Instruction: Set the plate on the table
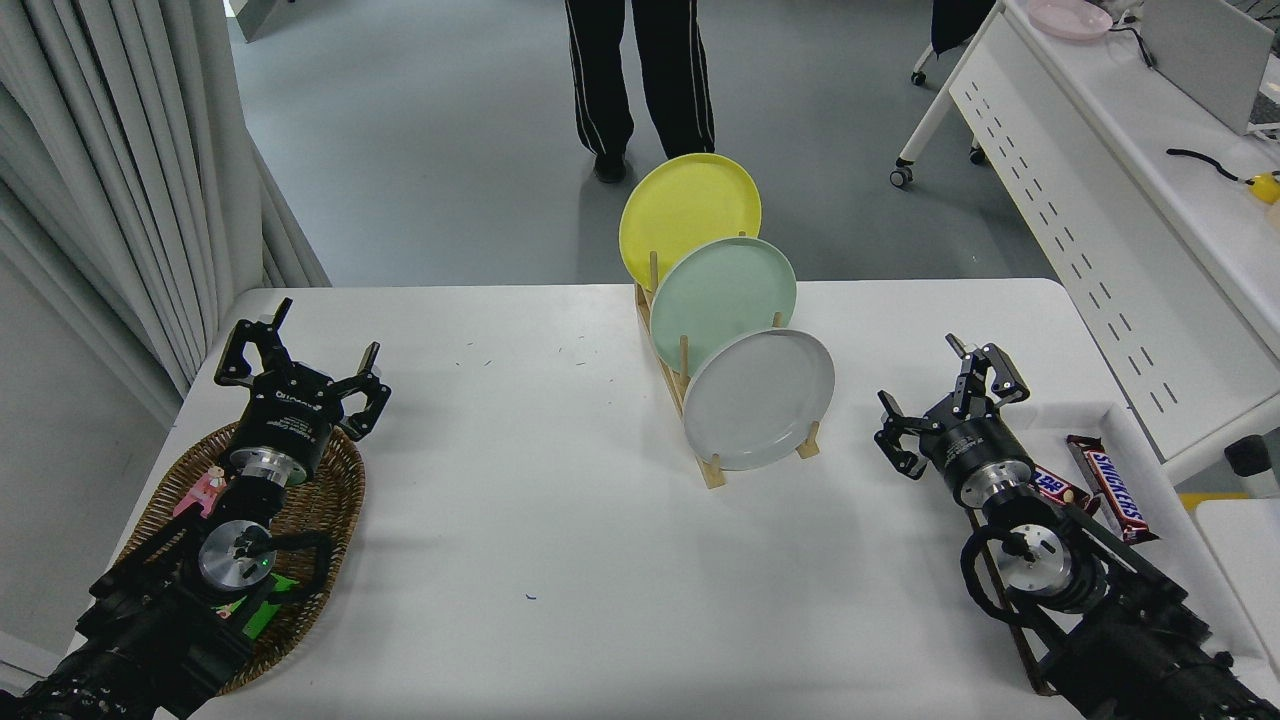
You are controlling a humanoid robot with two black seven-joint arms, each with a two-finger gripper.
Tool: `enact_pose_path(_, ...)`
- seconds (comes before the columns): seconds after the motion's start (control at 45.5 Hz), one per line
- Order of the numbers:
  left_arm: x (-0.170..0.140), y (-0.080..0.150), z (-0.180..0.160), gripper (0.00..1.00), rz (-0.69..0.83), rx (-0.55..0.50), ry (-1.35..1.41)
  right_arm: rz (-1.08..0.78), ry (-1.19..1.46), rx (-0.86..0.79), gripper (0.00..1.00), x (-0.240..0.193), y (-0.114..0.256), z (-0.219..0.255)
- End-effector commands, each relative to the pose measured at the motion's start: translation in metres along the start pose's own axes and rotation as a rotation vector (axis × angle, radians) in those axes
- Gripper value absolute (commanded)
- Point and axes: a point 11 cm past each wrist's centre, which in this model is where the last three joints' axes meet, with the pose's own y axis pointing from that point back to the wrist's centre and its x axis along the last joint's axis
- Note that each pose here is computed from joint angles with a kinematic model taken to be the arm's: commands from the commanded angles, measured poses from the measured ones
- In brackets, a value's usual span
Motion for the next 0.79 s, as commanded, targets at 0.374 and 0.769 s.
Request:
enact_pose_path(0.374, 0.0001, 0.0, 0.0, 1.0, 0.0, 0.0, 0.0, -0.005, -0.001, 0.002, 1.0, -0.0019, -0.0007, -0.0007)
enact_pose_path(0.769, 0.0, 0.0, 0.0, 1.0, 0.0, 0.001, -0.001, 0.003, -0.001, -0.001, 1.0, -0.0003, 0.0001, 0.001)
